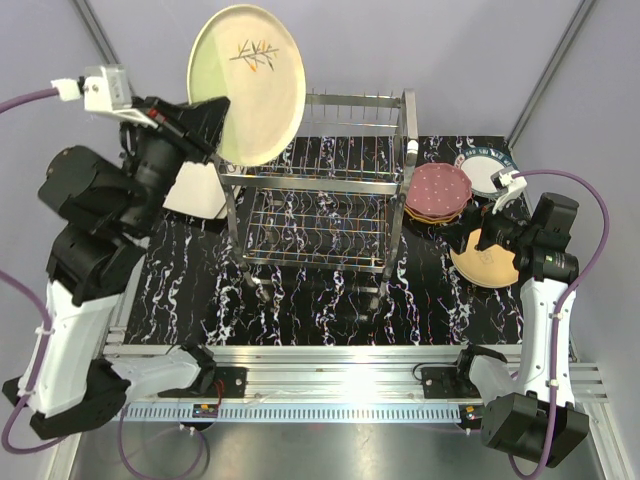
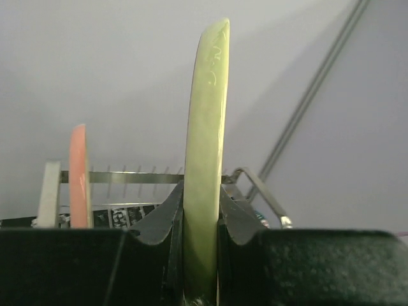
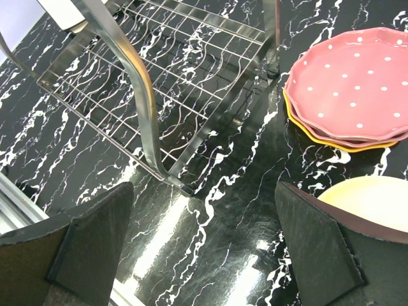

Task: Unload the plates from the dish rack
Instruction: Grab a plate with the left arm, then pass the plate from the left arm to the right

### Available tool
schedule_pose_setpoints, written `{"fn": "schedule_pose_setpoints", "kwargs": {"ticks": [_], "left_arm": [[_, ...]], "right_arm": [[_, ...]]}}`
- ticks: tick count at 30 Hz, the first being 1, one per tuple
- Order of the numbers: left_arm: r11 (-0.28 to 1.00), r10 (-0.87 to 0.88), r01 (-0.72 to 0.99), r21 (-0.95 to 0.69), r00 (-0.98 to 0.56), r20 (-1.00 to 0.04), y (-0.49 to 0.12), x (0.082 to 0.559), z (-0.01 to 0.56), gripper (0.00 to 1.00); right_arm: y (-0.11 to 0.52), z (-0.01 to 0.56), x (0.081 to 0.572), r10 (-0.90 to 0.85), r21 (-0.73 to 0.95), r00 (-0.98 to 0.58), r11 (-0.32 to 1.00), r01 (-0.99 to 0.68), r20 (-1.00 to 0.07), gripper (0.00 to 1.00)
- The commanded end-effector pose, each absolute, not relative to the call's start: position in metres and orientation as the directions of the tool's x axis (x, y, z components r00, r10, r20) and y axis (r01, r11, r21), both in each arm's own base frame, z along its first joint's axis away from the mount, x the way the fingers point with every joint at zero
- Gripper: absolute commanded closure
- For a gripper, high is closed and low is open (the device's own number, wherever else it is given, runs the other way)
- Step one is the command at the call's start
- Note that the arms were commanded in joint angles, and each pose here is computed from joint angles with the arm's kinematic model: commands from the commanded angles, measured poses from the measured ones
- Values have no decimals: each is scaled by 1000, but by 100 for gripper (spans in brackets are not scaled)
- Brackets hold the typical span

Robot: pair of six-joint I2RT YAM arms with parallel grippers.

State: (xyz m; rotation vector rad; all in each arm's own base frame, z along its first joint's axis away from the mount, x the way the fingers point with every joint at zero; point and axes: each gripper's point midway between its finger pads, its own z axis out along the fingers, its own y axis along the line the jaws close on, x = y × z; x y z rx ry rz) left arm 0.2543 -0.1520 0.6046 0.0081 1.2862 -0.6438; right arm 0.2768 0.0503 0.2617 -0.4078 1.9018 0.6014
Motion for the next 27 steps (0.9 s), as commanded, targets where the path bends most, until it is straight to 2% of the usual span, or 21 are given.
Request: {"fn": "schedule_pose_setpoints", "kwargs": {"ticks": [1, 6, 13, 17, 24, 27], "left_arm": [[644, -642, 630, -434, 138, -754, -149, 204, 649, 100], [554, -672, 680, -479, 26, -740, -154, 182, 620, 100], [416, -687, 722, -553, -149, -711, -167, 156, 582, 100], [353, -642, 744, -567, -248, -725, -182, 146, 549, 100], [249, -548, 766, -592, -393, -739, -213, 138, 491, 100], [210, -514, 769, -604, -439, -737, -224, 136, 473, 100]], "right_arm": [[48, 264, 279, -31, 182, -363, 823, -538, -931, 0], [53, 265, 275, -44, 177, -349, 800, -574, -936, 0], [73, 272, 260, -49, 204, -331, 702, -683, -942, 0], [82, 282, 249, -60, 213, -326, 644, -735, -944, 0], [93, 286, 220, -78, 311, -423, 561, -767, -903, 0], [97, 291, 212, -92, 300, -406, 531, -793, -909, 0]]}}
